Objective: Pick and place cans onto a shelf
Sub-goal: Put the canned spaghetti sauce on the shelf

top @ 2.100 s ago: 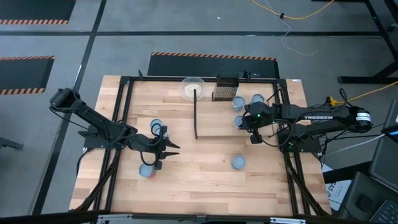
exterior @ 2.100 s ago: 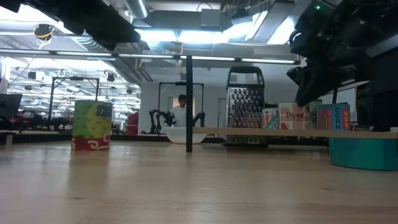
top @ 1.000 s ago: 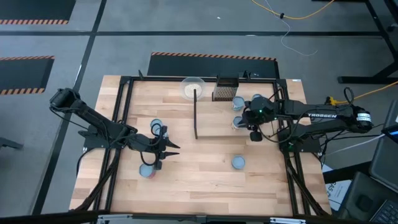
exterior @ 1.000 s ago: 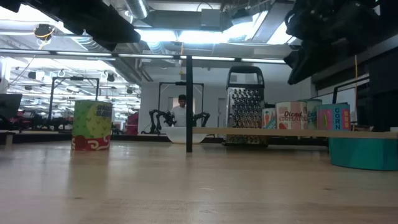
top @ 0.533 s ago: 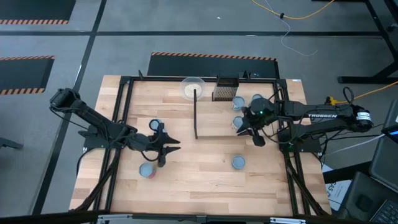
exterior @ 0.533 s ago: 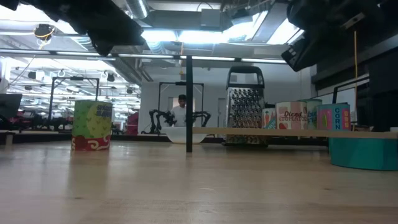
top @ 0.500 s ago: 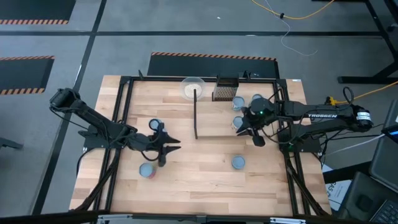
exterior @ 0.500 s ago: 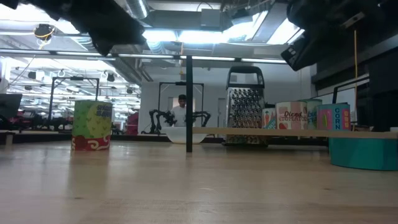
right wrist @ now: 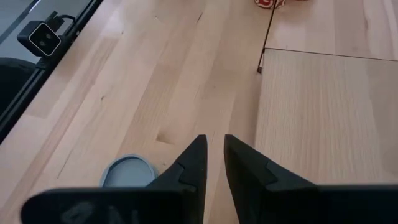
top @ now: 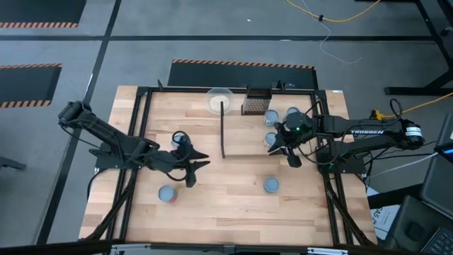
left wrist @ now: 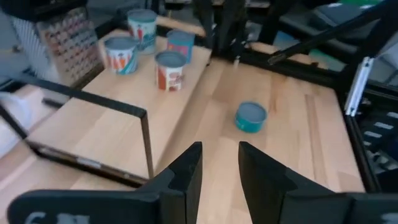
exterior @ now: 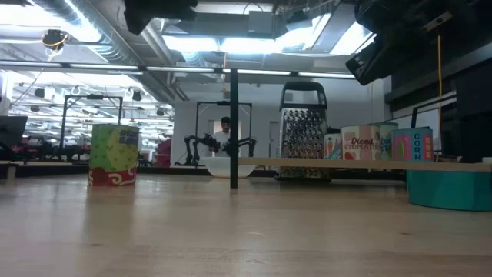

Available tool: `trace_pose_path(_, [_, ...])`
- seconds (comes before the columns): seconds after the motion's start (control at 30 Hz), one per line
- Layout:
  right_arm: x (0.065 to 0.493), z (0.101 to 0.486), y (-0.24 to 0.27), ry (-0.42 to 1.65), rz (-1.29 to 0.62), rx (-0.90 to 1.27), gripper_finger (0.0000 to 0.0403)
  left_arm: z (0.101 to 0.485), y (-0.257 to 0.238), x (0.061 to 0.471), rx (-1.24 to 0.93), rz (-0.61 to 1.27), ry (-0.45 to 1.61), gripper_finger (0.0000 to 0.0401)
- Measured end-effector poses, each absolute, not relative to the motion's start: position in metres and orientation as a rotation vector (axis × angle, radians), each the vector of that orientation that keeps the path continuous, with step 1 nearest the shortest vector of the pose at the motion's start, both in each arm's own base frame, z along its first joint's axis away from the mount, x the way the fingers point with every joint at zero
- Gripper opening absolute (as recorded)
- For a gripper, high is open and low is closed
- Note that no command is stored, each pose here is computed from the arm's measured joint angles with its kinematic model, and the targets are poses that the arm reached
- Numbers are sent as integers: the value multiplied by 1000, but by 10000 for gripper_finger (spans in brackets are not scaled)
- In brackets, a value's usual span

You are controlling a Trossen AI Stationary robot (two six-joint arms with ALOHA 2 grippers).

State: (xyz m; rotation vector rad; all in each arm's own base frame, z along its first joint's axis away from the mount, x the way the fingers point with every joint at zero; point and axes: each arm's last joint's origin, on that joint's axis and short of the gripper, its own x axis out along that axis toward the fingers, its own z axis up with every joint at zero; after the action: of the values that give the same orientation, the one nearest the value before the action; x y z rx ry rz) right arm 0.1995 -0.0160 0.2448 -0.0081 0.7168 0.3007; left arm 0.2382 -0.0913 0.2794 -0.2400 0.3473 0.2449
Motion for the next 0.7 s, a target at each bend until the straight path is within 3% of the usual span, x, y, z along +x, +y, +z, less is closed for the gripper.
trace_pose_path(0.23, [200, 245, -16, 717, 301, -8, 60, 284, -87, 248, -311, 383, 535, 96])
trace_pose_path(0.7, [199, 245, -16, 717, 301, -9, 60, 243, -59, 245, -556, 750, 923, 96])
